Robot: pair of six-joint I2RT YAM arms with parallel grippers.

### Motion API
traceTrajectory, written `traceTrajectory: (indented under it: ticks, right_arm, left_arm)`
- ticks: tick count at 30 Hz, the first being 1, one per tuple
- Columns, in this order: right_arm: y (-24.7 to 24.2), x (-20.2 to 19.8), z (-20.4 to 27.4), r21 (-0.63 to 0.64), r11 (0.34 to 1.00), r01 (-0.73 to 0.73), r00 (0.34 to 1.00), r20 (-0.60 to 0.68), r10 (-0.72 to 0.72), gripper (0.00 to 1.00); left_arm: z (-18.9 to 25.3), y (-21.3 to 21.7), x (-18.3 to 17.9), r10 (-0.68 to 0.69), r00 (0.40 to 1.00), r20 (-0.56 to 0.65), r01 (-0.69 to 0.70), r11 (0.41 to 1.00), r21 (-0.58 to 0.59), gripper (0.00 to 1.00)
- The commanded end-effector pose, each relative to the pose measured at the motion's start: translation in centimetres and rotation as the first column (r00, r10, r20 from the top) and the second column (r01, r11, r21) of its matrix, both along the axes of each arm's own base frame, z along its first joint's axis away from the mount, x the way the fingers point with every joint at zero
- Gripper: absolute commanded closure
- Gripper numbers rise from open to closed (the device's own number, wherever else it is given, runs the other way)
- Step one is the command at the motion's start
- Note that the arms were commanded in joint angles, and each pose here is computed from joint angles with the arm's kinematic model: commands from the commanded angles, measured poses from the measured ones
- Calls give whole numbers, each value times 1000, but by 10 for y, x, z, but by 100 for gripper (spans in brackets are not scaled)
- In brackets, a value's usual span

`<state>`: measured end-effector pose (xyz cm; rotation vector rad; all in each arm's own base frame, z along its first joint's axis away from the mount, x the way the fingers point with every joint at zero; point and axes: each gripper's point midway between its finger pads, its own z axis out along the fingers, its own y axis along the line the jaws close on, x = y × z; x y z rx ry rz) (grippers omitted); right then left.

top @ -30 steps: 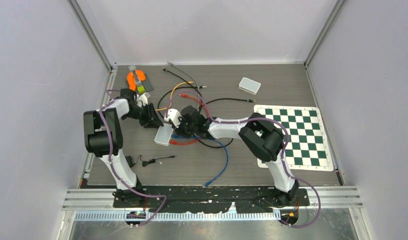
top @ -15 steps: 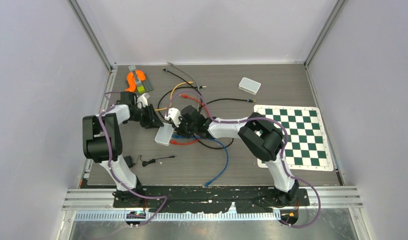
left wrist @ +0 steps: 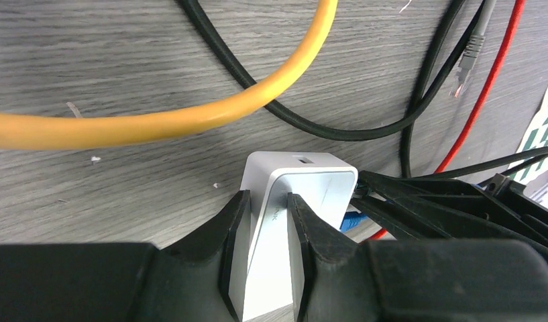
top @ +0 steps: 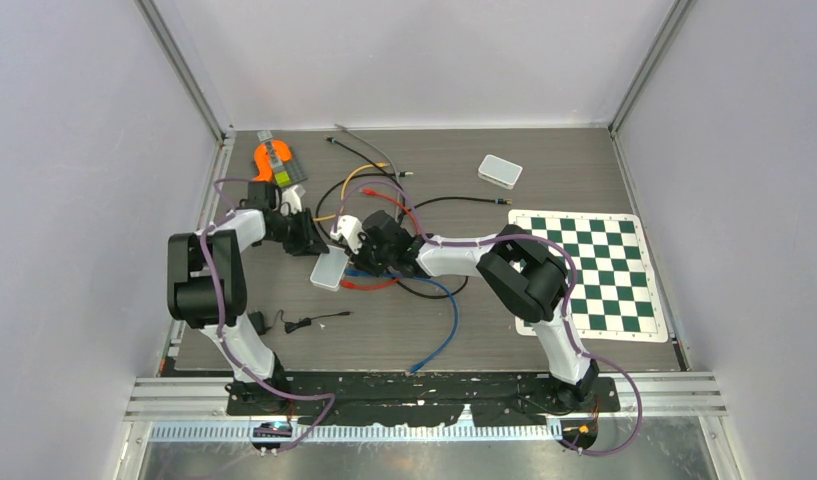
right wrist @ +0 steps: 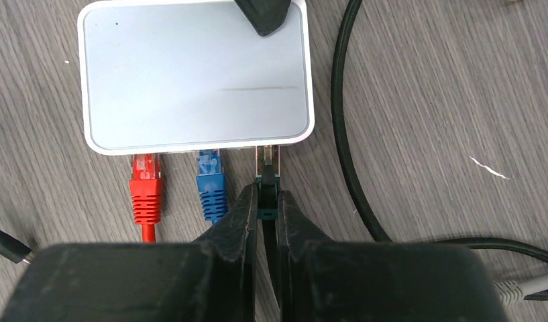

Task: Insert the plug into the switch port
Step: Insert the connector into the switch port.

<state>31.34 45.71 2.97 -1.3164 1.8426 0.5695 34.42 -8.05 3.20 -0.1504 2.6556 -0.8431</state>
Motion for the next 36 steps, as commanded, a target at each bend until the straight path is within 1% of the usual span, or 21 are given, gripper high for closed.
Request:
traceTrajectory:
  ticks: [1,3,11,14,16,20,25,29,32,36]
  right_arm:
    - [69,12,124,340,930,-140,967,250,55,95]
    - [71,9,125,349,924,-159,964,257,69,95]
    - [72,11,147,395,904,-165,954,298,44,95]
    - [78,10,139,397,901,-173,958,282,59,95]
    - [83,11,134,402,899,-174,959,275,63,95]
    - [91,10,141,431,882,-191,956,284,69,95]
    - [95,13,152,440,873,-212,944,322,67,95]
    - [97,21,156,444,876,-189,943,331,36,95]
    - [98,24,164,464,867,-183,941,338,17,95]
    - [111,19,171,487,845,-222,940,337,53,95]
  left_arm:
    - [15,-68,-68,-181,963,-197,135,965,-227,74]
    - [13,-69,-70,-181,963,-201,134,965,-226,75]
    - [7,-75,-79,-184,961,-209,132,962,-240,76]
    - [8,-81,-81,-177,961,-210,117,955,-271,77]
    - [7,-86,-84,-186,960,-211,125,954,-271,78]
    - [4,-92,-87,-199,956,-215,129,945,-300,78]
    - [5,-94,-90,-194,956,-222,125,949,-290,80]
    - [-1,-94,-97,-188,953,-238,120,954,-273,81]
    - [-4,-94,-100,-183,953,-241,114,955,-275,81]
    - [-5,-99,-100,-183,952,-245,107,949,-296,82]
